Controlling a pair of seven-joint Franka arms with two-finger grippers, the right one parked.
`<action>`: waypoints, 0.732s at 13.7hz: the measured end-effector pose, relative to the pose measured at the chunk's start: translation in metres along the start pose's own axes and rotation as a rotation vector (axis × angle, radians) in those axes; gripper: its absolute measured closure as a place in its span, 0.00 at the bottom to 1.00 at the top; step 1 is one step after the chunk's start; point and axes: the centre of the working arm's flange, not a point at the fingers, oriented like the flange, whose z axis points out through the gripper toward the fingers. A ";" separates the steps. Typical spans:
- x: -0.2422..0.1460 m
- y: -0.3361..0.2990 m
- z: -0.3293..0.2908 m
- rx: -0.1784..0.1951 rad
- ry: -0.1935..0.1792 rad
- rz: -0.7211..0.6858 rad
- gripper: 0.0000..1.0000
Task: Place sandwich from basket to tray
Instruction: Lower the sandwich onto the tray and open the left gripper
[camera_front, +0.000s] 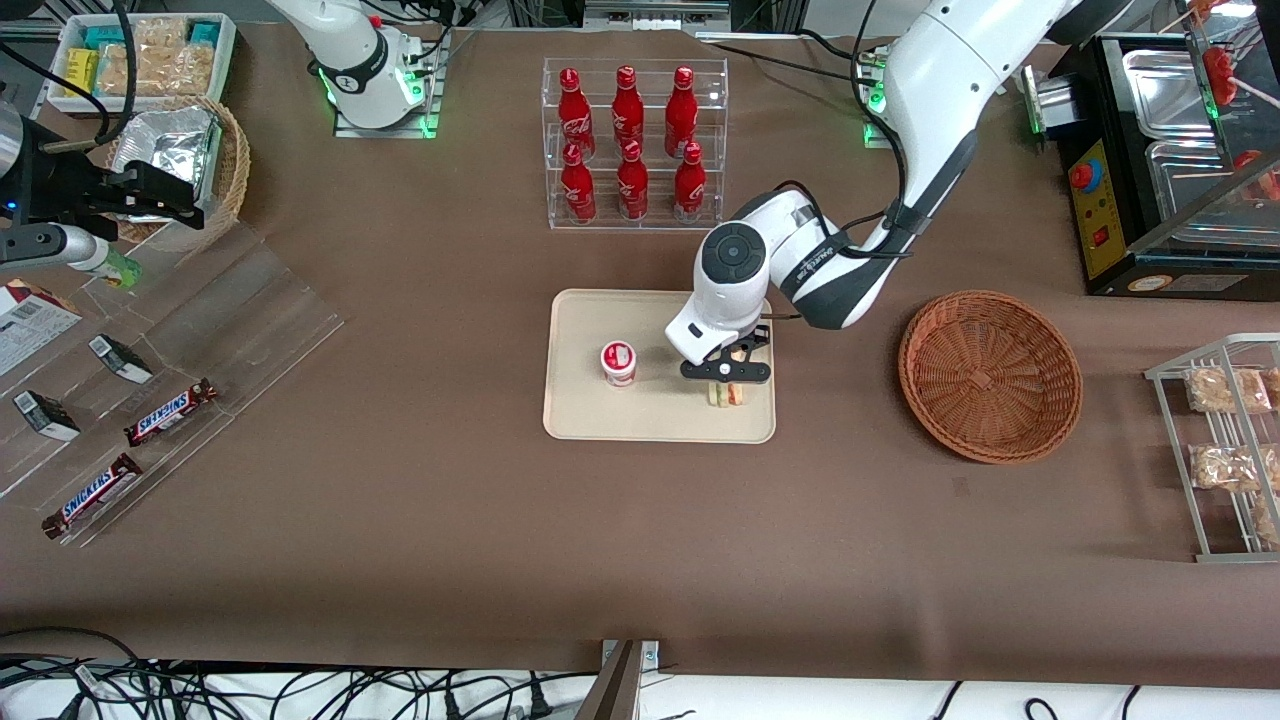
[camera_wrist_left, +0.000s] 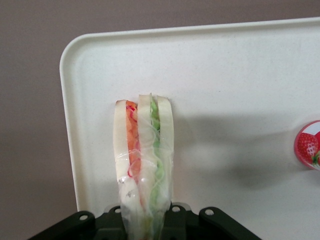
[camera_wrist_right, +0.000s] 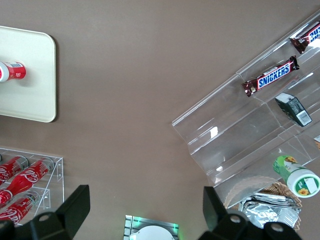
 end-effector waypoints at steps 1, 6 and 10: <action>0.000 0.000 0.001 0.002 0.001 0.003 0.81; 0.002 0.001 0.000 -0.015 0.019 0.001 0.59; 0.008 0.000 -0.005 -0.027 0.033 -0.040 0.20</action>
